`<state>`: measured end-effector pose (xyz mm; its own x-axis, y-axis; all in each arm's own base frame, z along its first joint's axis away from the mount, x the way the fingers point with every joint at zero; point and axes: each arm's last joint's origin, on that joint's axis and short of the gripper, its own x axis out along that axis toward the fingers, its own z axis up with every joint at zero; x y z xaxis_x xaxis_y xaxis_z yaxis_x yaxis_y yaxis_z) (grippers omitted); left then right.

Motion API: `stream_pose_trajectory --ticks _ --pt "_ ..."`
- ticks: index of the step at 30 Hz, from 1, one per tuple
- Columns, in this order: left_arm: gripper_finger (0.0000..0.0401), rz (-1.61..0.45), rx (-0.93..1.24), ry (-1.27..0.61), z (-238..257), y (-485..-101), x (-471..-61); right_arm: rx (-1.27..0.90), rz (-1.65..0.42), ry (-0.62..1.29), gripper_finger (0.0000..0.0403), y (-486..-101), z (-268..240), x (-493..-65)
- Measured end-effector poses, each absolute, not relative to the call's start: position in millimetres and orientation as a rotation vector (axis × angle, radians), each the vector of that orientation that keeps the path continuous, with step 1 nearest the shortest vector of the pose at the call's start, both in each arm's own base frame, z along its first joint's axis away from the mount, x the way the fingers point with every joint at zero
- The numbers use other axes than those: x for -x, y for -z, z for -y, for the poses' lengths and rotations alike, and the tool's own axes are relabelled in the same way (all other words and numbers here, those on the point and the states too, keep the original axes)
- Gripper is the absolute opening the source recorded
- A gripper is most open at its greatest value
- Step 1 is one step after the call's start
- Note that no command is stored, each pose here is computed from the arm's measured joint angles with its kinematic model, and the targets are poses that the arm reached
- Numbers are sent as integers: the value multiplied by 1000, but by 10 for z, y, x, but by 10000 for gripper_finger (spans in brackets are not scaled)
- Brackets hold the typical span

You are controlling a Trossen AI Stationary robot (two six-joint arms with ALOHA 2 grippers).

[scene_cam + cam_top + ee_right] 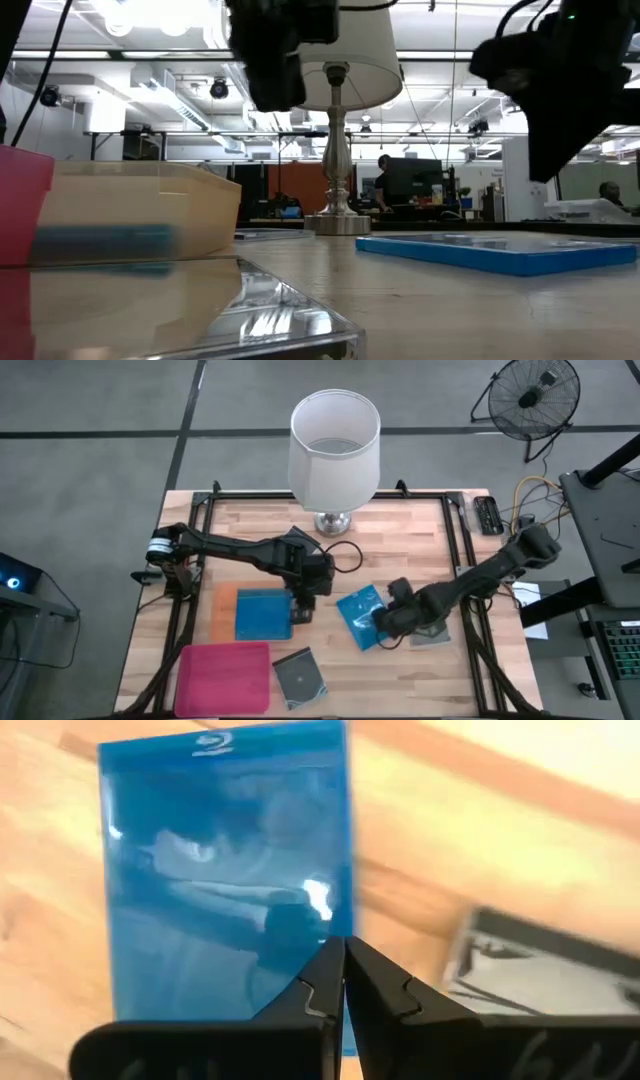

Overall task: Pick & place jewel cases by type
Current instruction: Put the blue cd case into the orange bin

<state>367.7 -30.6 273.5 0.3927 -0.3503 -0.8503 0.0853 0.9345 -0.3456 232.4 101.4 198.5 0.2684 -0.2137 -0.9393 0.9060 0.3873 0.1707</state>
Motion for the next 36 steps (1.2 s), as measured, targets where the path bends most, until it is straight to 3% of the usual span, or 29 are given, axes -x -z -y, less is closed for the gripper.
stream_pose_trajectory --ticks 12,24,30,36 --pt "0 -875 628 132 370 -2787 -3924 -854 -1105 689 9 -2112 -736 -1961" --pt "0 -662 1150 -312 665 -2305 -3869 -547 -1248 447 9 -2015 -585 -1918" --pt "0 -512 1305 -505 767 -2288 -3837 -458 -1273 384 9 -1976 -573 -1883" --pt "0 -410 1317 -512 801 -2474 -3907 -444 -1296 380 9 -1908 -564 -1847"
